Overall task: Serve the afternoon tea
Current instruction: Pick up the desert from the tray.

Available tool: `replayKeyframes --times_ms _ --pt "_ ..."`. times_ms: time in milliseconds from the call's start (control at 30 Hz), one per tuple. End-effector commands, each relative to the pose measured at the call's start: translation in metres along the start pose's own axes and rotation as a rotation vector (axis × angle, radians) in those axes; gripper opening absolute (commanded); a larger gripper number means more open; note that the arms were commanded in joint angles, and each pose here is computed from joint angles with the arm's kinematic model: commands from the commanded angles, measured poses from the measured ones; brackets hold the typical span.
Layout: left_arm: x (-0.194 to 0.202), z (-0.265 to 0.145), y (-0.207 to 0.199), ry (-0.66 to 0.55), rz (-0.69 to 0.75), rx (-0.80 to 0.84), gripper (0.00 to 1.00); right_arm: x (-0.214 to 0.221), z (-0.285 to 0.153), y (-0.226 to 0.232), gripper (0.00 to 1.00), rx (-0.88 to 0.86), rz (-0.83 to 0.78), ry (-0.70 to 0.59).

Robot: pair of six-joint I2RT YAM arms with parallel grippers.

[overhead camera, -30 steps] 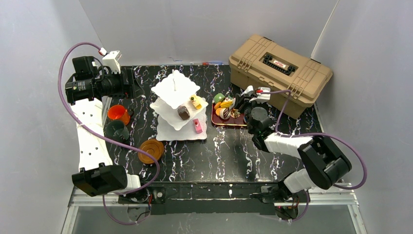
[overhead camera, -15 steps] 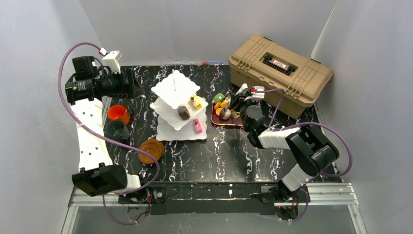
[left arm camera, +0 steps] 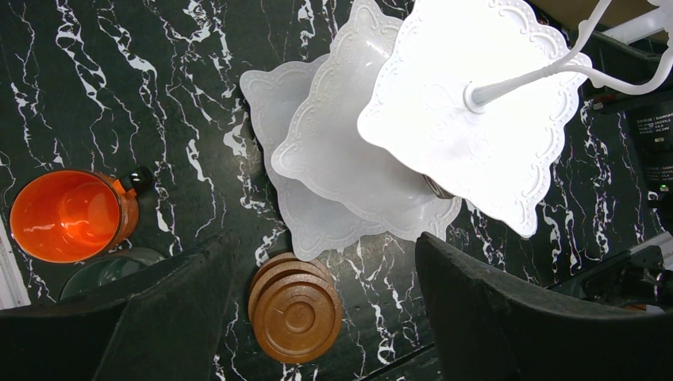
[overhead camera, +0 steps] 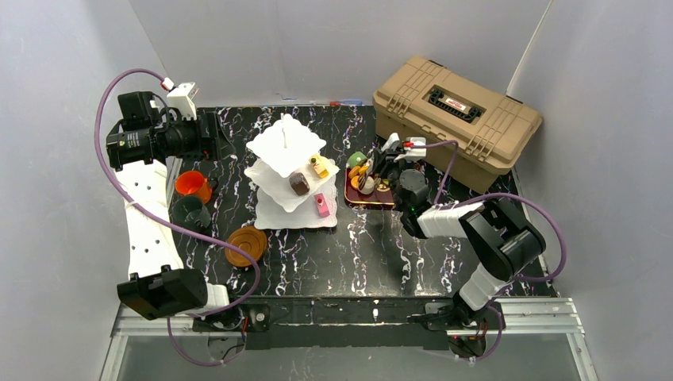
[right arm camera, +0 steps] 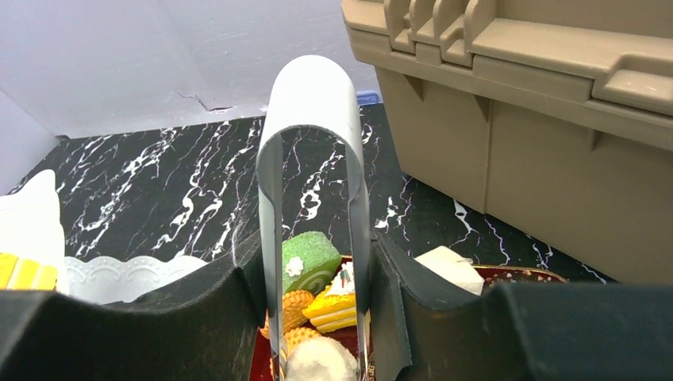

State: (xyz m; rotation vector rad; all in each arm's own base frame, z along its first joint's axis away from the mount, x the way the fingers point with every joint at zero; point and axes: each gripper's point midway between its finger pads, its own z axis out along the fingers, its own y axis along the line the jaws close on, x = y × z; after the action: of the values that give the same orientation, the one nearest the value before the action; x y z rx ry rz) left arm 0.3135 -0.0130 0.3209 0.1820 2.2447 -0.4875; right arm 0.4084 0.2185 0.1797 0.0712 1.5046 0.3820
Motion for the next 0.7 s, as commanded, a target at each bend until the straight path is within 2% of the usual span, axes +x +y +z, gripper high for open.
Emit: replayKeyframes --times_ms 0,267,433,667 --pt "-0.002 -0.009 -0.008 -0.024 0.027 0.007 0.80 -0.025 0.007 0.009 0.01 -0.037 -0.029 -0.073" --pt "-0.003 -0.008 -0.009 -0.024 0.022 0.017 0.76 -0.071 -0.007 0.029 0.01 -0.112 -0.020 -0.131" --pt "-0.005 -0.009 -0.012 -0.031 0.024 0.030 0.60 -0.081 -0.011 0.031 0.01 -0.127 -0.015 -0.144" --pt "-0.005 -0.010 -0.012 -0.030 0.028 0.030 0.52 -0.077 -0.019 0.040 0.01 -0.168 0.019 -0.115"
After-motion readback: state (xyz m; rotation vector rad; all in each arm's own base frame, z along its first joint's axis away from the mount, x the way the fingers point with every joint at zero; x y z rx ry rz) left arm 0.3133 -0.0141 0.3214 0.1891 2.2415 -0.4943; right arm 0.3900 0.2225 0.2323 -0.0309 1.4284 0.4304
